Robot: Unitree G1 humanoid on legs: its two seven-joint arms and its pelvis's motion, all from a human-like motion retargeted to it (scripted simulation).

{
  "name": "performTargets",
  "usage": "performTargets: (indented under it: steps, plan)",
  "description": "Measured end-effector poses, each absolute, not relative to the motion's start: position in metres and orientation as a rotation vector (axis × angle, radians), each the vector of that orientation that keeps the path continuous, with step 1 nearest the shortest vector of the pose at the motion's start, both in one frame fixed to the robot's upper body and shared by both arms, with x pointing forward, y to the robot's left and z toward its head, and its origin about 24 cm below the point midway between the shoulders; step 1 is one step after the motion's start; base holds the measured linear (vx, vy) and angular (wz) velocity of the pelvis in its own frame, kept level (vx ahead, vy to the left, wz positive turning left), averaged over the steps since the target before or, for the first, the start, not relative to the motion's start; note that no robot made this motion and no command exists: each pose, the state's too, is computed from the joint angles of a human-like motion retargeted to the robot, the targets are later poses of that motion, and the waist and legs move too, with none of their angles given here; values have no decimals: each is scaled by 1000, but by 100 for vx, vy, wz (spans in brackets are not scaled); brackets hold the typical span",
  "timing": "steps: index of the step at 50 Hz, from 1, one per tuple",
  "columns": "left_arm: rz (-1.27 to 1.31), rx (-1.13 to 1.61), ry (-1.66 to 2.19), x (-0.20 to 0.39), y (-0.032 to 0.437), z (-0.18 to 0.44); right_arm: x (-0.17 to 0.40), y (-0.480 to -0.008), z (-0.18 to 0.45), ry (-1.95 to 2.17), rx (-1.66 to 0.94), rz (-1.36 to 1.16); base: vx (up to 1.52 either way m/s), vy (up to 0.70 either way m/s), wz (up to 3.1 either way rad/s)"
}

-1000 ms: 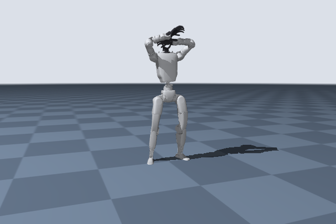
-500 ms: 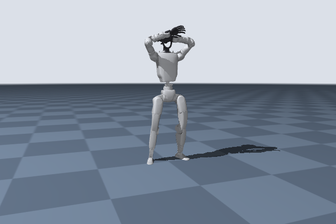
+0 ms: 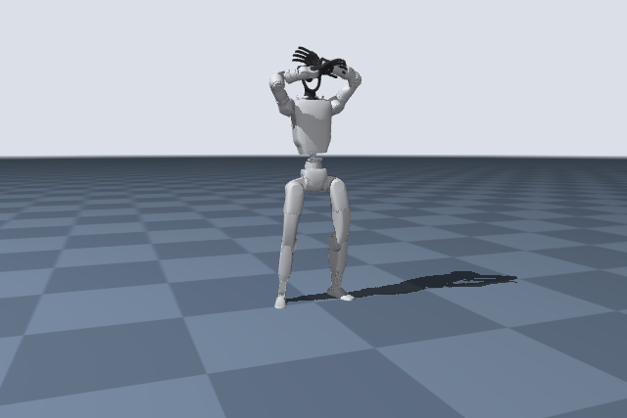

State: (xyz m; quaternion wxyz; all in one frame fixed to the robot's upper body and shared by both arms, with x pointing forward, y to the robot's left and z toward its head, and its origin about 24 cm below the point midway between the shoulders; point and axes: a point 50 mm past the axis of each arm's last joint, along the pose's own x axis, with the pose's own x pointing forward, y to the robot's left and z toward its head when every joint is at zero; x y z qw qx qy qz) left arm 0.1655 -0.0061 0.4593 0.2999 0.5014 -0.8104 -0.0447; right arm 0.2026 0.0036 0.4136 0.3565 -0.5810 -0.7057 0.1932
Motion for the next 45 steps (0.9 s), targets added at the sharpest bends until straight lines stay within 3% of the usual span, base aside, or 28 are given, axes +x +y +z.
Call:
performTargets:
  steps: [3,5,8,11,14,17,19,23,27,30,33,36,39,42,45]
  plan:
    - [154,1404,-1933,200,22,500,166,9,392,-1961,-1371,674,0,0,0]
    - [190,1555,-1743,227,39,505,146,11,391,-2040,-1259,726,0,0,0]
    - [23,1730,-1609,250,45,477,141,14,405,-2130,-1165,621,0,0,0]
    - [-241,1786,-1741,236,28,428,157,15,433,-2214,-1122,336,0,0,0]
    - [-492,1728,-2006,193,3,388,182,9,457,-2154,-1219,109,0,0,0]
    - [-588,1576,-2183,161,-10,376,206,3,461,-1966,-1424,112,0,0,6]
    - [-464,1466,-2224,158,-12,395,212,3,449,-1885,-1553,215,1,-1,20]
    - [18,1408,-2079,185,4,470,188,11,408,-1943,-1660,500,1,-1,15]
    - [201,1555,-1759,226,35,508,145,15,393,-2119,-1390,672,0,0,0]
    - [59,1649,-1674,243,35,488,137,11,414,-2191,-1151,555,0,0,0]
    - [-200,1660,-1822,228,13,442,156,4,449,-2169,-1060,294,0,0,0]
    - [-448,1622,-2048,189,-8,400,189,-7,470,-2032,-1209,106,0,0,0]
    - [-537,1521,-2194,163,-18,388,215,-15,459,-1869,-1496,151,0,0,0]
    - [-374,1392,-2198,168,-17,415,211,-13,425,-1883,-1687,328,0,0,0]
    - [-31,1283,-2074,192,1,468,175,-6,400,-2121,-1609,445,0,0,0]
